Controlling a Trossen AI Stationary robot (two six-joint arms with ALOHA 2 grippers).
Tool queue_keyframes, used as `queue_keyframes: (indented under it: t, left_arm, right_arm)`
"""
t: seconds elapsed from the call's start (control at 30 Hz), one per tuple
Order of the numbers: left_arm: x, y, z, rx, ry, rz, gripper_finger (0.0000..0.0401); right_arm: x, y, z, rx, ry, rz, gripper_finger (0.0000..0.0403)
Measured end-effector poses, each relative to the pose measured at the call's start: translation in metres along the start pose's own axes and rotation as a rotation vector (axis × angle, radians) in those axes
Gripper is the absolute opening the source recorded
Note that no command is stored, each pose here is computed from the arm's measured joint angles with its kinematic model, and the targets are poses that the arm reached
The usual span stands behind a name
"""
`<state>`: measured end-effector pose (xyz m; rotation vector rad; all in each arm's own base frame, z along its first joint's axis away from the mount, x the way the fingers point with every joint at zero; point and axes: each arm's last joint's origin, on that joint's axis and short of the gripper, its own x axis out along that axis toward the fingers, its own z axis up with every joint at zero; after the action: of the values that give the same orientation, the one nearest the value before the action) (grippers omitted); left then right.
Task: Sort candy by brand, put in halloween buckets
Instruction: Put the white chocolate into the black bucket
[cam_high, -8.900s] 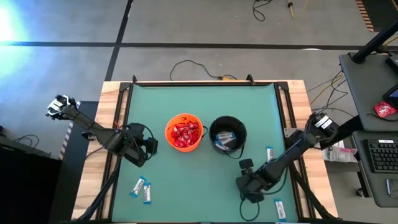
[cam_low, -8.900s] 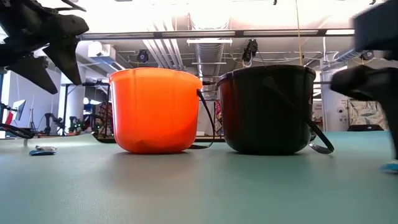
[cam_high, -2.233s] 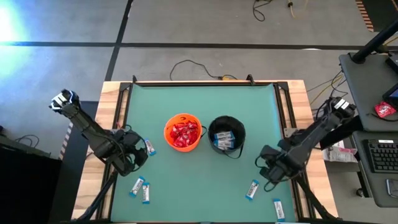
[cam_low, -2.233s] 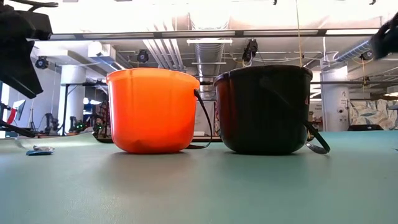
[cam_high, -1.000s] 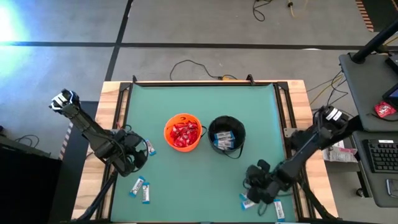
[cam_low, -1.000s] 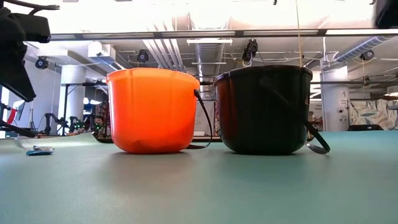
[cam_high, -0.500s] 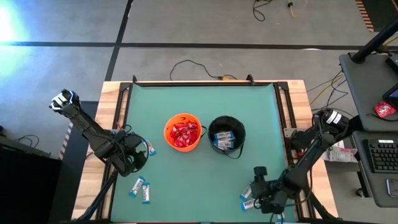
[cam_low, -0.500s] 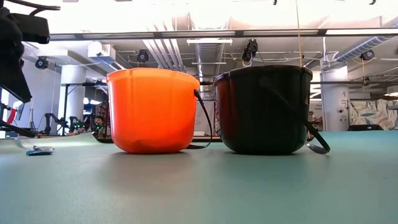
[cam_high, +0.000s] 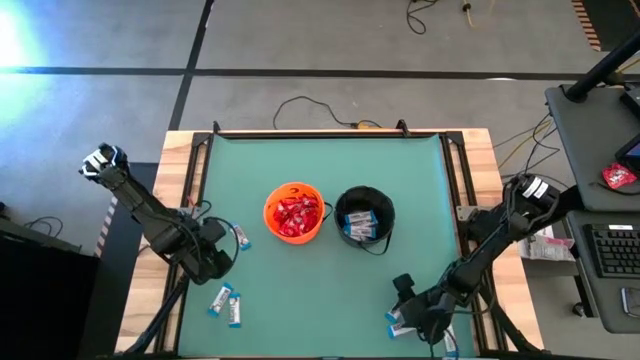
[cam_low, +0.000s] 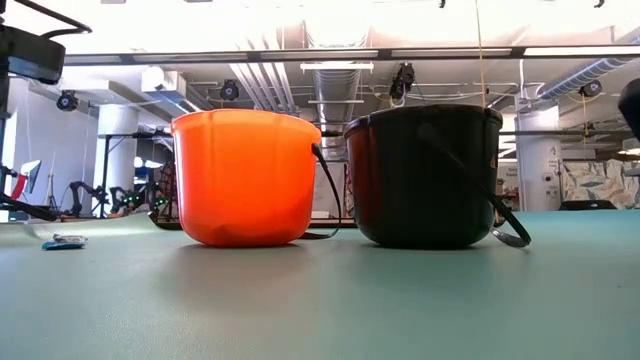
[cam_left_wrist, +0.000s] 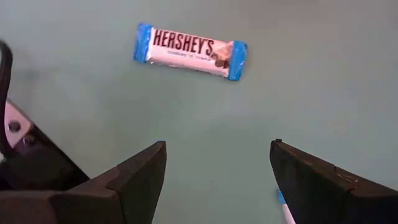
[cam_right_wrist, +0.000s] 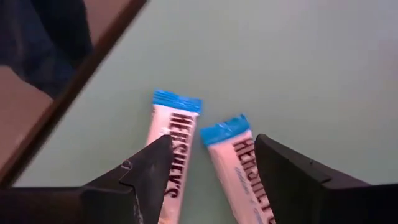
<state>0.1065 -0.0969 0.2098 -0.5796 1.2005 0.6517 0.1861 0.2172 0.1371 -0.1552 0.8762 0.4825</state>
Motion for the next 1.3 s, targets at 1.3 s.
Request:
queue_keyframes:
  t: [1.3]
  left_arm:
    - [0.003, 0.003, 0.016, -0.31, -0.019, 0.051, 0.027]
  right_arm:
    - [0.04, -0.056, -0.067, -0.114, -0.334, 0.131, 0.0219]
